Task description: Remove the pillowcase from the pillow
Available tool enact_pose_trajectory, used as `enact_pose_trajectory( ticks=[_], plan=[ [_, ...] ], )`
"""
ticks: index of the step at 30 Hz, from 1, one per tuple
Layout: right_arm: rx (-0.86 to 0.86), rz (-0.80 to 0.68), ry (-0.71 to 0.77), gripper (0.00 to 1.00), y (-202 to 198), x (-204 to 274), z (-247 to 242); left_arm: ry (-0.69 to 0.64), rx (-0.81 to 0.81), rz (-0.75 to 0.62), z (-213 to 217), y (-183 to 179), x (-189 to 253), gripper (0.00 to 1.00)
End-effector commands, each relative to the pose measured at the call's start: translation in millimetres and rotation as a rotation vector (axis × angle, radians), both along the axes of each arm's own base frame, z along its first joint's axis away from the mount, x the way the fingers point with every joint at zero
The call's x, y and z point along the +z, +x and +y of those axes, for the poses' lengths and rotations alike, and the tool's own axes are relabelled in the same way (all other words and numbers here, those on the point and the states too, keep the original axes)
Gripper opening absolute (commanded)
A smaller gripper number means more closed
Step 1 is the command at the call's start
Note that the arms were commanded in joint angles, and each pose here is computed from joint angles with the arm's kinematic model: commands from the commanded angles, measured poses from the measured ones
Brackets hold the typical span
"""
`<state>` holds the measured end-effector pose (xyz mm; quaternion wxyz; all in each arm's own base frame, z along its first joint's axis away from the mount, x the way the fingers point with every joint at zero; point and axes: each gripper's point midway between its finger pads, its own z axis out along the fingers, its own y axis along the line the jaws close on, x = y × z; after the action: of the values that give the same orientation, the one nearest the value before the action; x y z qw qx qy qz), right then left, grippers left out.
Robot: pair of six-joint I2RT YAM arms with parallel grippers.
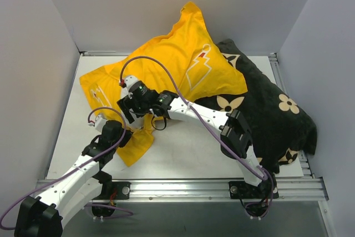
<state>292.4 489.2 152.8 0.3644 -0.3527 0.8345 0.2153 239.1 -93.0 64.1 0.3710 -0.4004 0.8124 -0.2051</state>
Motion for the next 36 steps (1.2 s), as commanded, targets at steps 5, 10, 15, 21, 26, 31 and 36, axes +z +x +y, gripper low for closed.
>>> enact_pose_trajectory(
  ticks=[5, 10, 15, 21, 26, 31, 36],
  plan=[
    [-0.01, 0.028, -0.098, 0.89, -4, -45, -1, 0.05, -0.046, 0.079, 4, -18, -17, 0.0],
    [-0.041, 0.047, -0.195, 0.89, 7, -85, -7, 0.038, -0.045, 0.058, 3, -17, -10, 0.0],
    [-0.064, 0.052, -0.266, 0.81, 23, -104, -12, 0.03, -0.053, 0.02, 2, -14, 4, 0.0],
    [-0.014, 0.107, -0.284, 0.0, 30, -109, -6, 0.044, -0.069, 0.015, 1, -11, 12, 0.0],
    [-0.113, 0.116, -0.228, 0.0, 63, -84, -26, 0.032, -0.123, -0.005, -8, -9, 30, 0.0],
    [-0.163, 0.137, -0.194, 0.0, 86, -75, -45, 0.029, -0.131, -0.026, -7, -12, 46, 0.09],
    [-0.238, 0.168, -0.146, 0.0, 103, -67, -57, 0.051, -0.113, -0.001, -1, -18, 46, 0.0]
  ],
)
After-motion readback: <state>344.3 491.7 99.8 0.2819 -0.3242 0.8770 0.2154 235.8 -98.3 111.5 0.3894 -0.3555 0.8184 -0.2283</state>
